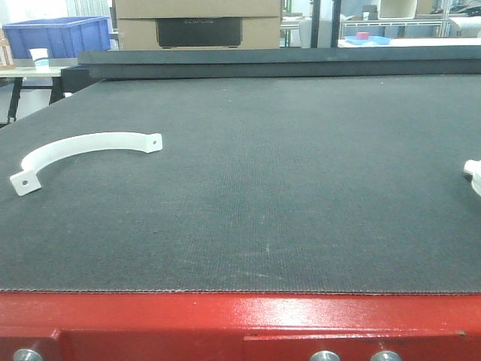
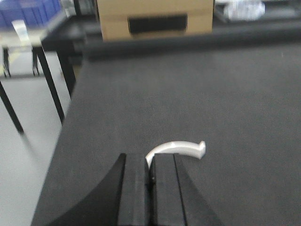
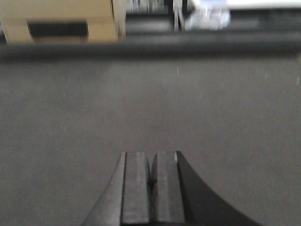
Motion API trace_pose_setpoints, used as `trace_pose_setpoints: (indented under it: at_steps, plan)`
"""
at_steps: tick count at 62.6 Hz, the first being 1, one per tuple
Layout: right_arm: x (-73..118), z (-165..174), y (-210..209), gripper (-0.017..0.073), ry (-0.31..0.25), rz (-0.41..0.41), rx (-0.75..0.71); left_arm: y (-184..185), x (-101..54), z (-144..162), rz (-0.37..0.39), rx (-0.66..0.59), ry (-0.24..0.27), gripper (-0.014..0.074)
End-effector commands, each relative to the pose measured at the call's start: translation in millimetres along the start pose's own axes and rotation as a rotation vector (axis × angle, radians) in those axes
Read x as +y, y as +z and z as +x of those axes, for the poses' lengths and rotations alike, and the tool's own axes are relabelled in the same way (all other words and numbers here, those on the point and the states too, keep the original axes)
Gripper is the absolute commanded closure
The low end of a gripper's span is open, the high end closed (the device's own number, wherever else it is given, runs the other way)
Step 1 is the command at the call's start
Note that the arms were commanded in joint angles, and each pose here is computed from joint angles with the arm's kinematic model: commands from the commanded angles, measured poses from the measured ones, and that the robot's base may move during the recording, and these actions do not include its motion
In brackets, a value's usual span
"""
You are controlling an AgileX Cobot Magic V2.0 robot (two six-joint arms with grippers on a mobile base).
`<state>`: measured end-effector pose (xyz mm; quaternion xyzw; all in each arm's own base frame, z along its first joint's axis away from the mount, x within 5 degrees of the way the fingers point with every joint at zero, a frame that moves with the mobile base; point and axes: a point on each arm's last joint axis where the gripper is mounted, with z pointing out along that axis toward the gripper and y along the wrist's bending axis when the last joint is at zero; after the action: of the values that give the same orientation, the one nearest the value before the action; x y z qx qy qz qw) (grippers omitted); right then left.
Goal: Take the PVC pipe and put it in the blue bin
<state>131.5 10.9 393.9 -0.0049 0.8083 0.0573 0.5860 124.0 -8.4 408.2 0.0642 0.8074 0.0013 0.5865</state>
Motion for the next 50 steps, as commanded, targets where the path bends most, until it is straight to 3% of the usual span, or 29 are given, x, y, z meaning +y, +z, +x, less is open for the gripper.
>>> trace_pose_setpoints:
  at_steps: [1, 19, 25, 37, 50]
  plan:
    - [-1.0, 0.0, 15.6, 0.0727, 0.001, 0.006, 0.142, 19.3, -0.6, -7.0, 0.034, 0.162, -0.021, 0.0705]
    - [-4.6, 30.1, 73.7, 0.0727, 0.03, 0.007, 0.534, 89.0, -1.2, 5.9, 0.071, 0.419, -0.045, 0.0705]
    - [-5.9, 39.4, 86.9, 0.0727, 0.035, 0.01, 0.623, 107.5, -4.2, 13.2, 0.101, 0.476, -0.084, 0.0705]
    - [-7.9, 50.0, 105.2, 0.0727, 0.039, 0.015, 0.704, 138.6, -11.9, 27.7, 0.164, 0.575, -0.184, 0.0705]
    - [-7.1, 54.7, 115.5, 0.0727, 0.066, 0.004, 0.721, 170.0, -14.0, 48.4, 0.174, 0.687, -0.211, 0.0705]
